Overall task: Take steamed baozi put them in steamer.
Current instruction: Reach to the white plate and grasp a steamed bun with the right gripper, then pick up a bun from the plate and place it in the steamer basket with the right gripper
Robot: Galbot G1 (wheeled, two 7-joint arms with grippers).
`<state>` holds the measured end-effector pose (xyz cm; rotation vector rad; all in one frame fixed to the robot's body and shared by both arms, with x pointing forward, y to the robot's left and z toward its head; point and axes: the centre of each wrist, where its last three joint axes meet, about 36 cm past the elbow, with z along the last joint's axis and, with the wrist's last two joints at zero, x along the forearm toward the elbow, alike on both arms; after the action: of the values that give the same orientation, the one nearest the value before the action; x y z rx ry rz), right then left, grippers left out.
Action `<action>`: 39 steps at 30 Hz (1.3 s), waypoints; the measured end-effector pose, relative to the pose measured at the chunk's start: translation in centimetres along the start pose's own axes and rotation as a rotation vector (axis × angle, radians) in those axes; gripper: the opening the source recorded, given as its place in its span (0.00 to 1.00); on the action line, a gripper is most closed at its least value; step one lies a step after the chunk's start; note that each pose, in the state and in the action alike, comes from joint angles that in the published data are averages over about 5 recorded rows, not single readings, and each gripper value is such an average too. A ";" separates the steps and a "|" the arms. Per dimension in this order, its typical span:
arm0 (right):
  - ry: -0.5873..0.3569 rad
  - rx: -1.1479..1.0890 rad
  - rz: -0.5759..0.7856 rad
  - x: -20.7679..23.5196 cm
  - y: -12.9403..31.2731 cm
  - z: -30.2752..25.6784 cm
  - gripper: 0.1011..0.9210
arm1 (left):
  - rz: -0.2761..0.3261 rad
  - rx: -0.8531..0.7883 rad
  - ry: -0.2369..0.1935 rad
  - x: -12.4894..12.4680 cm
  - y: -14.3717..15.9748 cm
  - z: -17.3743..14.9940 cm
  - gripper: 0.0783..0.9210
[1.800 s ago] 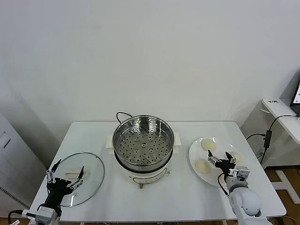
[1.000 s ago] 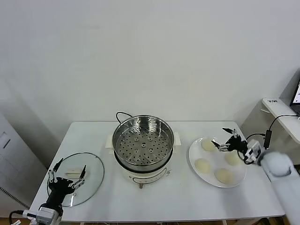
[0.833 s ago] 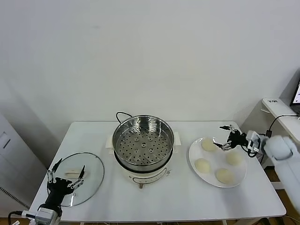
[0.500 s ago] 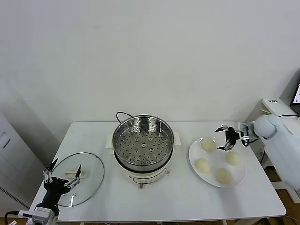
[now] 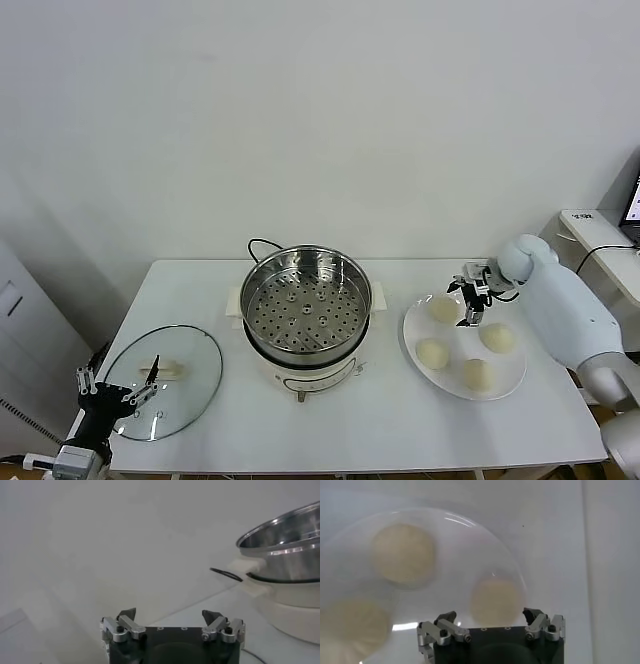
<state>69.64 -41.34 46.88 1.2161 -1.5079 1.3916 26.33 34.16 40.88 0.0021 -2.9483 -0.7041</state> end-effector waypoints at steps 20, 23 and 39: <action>0.044 0.040 -0.002 0.9 -1.5 -1.0 0.33 | 0.003 -0.015 -0.008 0.2 0.4 -0.2 0.88; 0.032 0.078 0.019 3.1 -2.6 -2.1 0.32 | 0.001 -0.014 -0.009 0.2 0.4 -0.2 0.88; -0.143 0.625 0.153 17.9 -9.3 -21.7 0.32 | -0.016 -0.007 -0.025 0.9 0.5 -0.4 0.88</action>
<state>71.79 -22.34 69.54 1.6217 -1.3160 2.0072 25.52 34.45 41.53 0.0161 -2.9726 -0.7224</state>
